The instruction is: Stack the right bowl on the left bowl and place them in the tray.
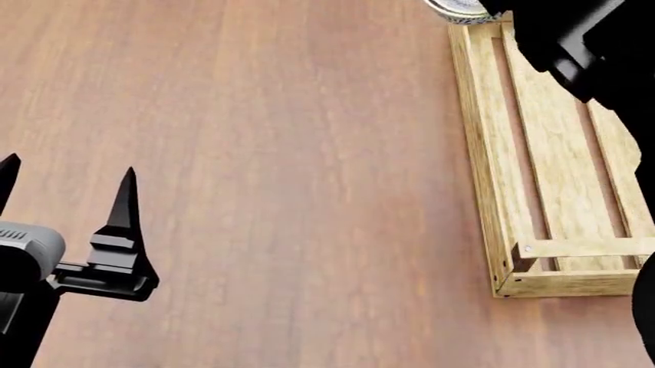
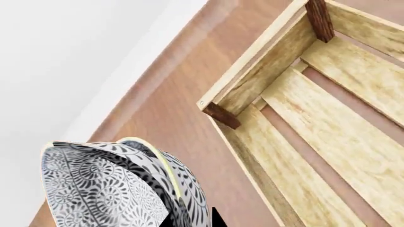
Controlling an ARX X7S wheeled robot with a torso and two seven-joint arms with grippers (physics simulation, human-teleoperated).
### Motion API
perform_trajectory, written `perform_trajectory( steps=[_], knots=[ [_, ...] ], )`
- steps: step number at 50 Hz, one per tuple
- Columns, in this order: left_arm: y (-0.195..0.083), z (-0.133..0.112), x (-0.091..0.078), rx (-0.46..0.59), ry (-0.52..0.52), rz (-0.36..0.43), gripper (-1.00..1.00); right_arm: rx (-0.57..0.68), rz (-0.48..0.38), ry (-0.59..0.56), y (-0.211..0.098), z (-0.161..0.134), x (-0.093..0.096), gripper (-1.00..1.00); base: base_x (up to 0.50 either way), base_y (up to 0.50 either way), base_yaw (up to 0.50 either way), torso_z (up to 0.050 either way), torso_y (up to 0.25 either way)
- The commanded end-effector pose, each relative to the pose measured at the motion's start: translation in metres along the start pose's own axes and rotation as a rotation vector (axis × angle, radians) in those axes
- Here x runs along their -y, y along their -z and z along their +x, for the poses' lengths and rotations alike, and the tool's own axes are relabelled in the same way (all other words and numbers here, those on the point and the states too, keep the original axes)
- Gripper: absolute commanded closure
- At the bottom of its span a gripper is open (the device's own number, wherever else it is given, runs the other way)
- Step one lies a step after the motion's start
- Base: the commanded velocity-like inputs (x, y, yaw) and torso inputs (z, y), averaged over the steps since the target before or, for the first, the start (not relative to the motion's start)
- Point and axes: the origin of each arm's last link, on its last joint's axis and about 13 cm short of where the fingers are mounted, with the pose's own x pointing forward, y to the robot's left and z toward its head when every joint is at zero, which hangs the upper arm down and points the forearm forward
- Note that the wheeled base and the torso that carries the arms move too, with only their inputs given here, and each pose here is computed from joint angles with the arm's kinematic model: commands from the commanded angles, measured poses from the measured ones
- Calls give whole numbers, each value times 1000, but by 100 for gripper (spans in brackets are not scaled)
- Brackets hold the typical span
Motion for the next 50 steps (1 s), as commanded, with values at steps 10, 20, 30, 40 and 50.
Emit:
perform_trajectory(
  steps=[10, 20, 30, 40, 50],
  knots=[
    [1, -1, -1, -2, -6, -3, -100, 104, 270, 127, -24, -2, 42, 100, 0, 0, 0, 0, 0],
    [0, -1, -2, -1, -7, -1, -100, 125, 334, 190, -23, 0, 57, 100, 0, 0, 0, 2, 1],
    [0, -1, -2, -1, -6, -4, -100, 129, 431, 225, -21, 2, 73, 100, 0, 0, 0, 0, 1],
    [1, -2, -3, -3, -7, -9, -100, 118, 473, 250, -15, 5, 84, 100, 0, 0, 0, 0, 1],
    [3, -2, -3, -9, -9, -7, -100, 113, 468, 249, -13, 5, 84, 100, 0, 0, 0, 0, 1]
  ],
)
